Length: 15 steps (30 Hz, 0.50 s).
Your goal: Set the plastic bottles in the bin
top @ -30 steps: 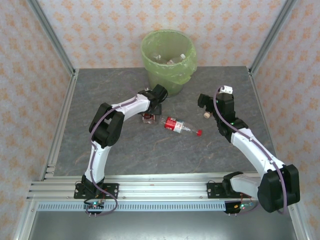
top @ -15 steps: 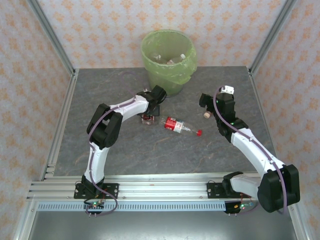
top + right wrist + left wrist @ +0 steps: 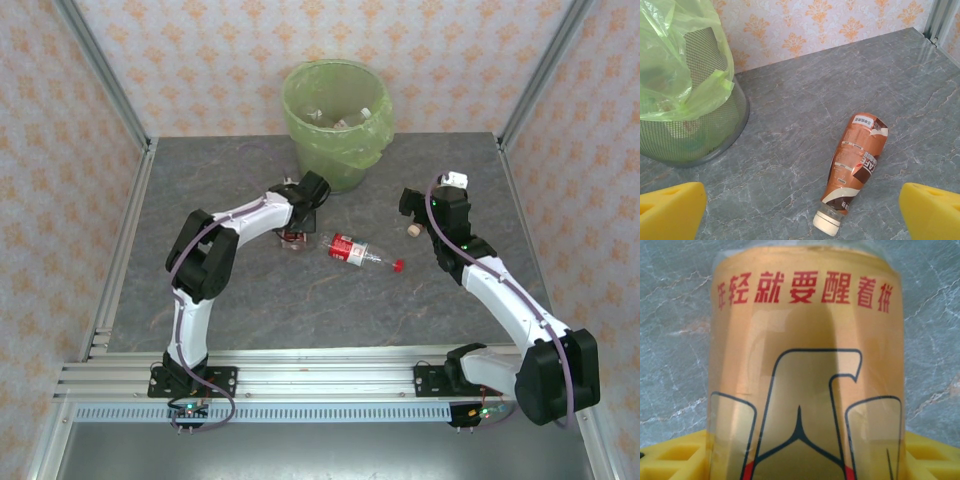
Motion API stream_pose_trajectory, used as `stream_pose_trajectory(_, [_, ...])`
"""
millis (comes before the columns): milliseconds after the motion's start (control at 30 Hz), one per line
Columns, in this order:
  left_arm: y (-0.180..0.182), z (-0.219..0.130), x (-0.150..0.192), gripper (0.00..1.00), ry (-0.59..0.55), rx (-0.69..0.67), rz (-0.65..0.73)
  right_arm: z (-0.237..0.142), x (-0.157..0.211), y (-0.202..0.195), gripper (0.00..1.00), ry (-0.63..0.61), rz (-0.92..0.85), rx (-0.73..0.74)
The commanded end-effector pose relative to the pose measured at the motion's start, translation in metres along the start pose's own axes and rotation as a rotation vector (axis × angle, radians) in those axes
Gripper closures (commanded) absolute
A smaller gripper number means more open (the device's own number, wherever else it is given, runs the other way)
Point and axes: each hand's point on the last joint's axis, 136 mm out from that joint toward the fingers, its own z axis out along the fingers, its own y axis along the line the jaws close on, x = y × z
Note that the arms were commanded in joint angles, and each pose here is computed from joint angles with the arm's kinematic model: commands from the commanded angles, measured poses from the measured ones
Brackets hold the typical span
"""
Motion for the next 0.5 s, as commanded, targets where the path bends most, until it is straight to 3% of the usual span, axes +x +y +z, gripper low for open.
stream_pose_trajectory(0, [0.008, -0.034, -0.018, 0.39, -0.101, 0.017, -0.042, -0.006, -0.009, -0.004, 0.01, -0.028, -0.005, 0.027])
stream_pose_trajectory(300, [0.021, -0.07, -0.023, 0.39, -0.185, 0.068, -0.08, -0.001, -0.009, 0.001, 0.01, -0.03, 0.035, 0.005])
stream_pose_trajectory(467, [0.038, -0.093, -0.034, 0.39, -0.29, 0.037, -0.154, 0.003, -0.008, 0.002, 0.01, -0.032, 0.087, 0.009])
